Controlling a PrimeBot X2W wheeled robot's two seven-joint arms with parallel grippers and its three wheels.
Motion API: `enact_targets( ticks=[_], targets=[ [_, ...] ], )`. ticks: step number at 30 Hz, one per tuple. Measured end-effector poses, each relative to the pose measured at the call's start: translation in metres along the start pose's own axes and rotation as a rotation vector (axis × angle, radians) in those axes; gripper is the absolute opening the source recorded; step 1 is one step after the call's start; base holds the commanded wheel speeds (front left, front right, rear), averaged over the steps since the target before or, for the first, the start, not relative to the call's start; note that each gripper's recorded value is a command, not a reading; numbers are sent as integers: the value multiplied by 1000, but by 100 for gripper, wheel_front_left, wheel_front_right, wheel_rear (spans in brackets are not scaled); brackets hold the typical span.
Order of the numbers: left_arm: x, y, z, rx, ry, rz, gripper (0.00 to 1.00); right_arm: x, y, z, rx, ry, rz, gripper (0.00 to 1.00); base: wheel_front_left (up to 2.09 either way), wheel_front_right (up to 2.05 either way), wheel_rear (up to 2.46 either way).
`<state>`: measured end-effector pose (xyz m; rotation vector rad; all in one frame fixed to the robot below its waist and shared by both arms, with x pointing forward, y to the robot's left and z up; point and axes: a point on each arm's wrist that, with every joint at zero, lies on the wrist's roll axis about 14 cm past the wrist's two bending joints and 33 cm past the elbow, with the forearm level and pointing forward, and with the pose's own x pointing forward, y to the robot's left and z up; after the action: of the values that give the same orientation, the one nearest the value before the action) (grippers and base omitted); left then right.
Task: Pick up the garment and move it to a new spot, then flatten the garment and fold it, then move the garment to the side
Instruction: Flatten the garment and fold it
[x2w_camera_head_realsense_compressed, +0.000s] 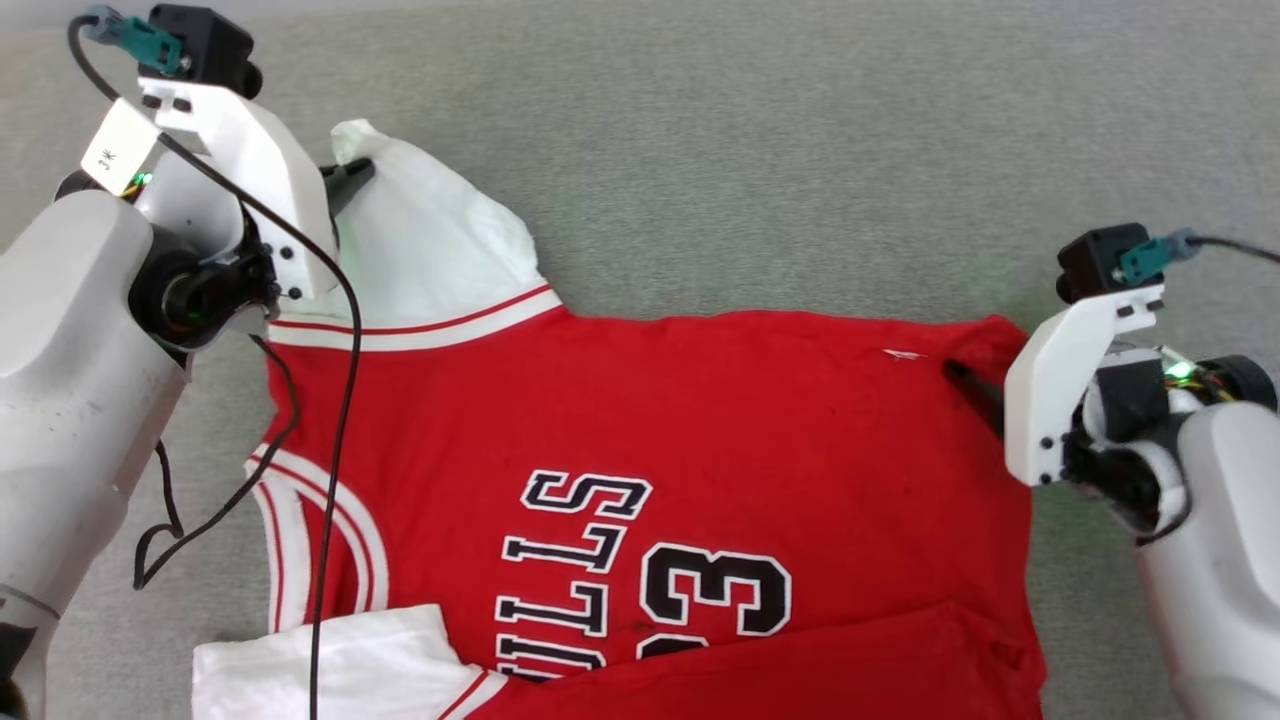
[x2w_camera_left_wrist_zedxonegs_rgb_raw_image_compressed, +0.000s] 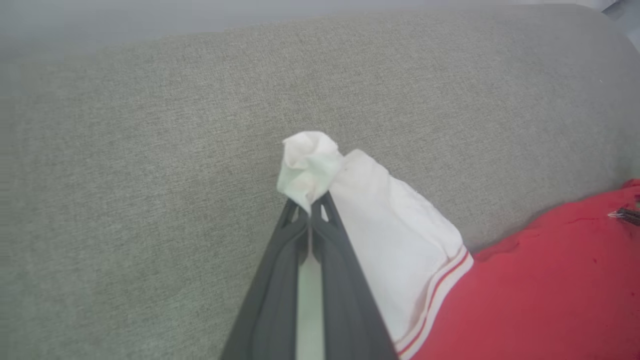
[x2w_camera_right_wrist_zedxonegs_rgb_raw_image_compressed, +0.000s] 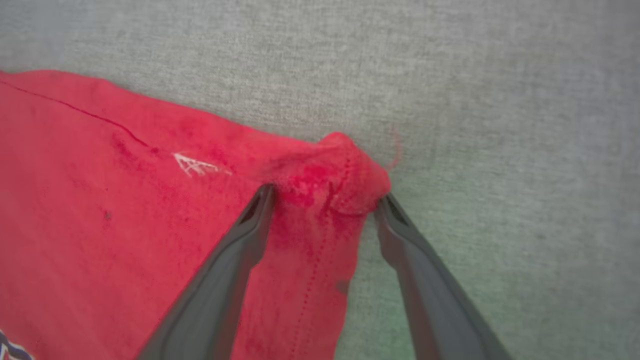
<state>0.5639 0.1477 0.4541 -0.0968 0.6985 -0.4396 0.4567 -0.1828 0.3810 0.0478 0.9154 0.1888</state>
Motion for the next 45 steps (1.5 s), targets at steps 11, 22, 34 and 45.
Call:
enact_targets(
  ticks=[11,22,34,45],
  targets=[
    [-27,14,8,-23,-113,34,0,10,5,6,19,93,31,0,0,0,0],
    [-96,21,-4,-80,-283,72,0,-52,7,51,-12,-235,0,0,0,0,0],
    [-151,7,-131,-288,-177,142,0,-83,25,-26,63,-208,40,0,0,0,0],
    [-162,-30,-220,-460,-52,140,100,-84,25,-88,202,-165,29,100,0,0,0]
  ],
)
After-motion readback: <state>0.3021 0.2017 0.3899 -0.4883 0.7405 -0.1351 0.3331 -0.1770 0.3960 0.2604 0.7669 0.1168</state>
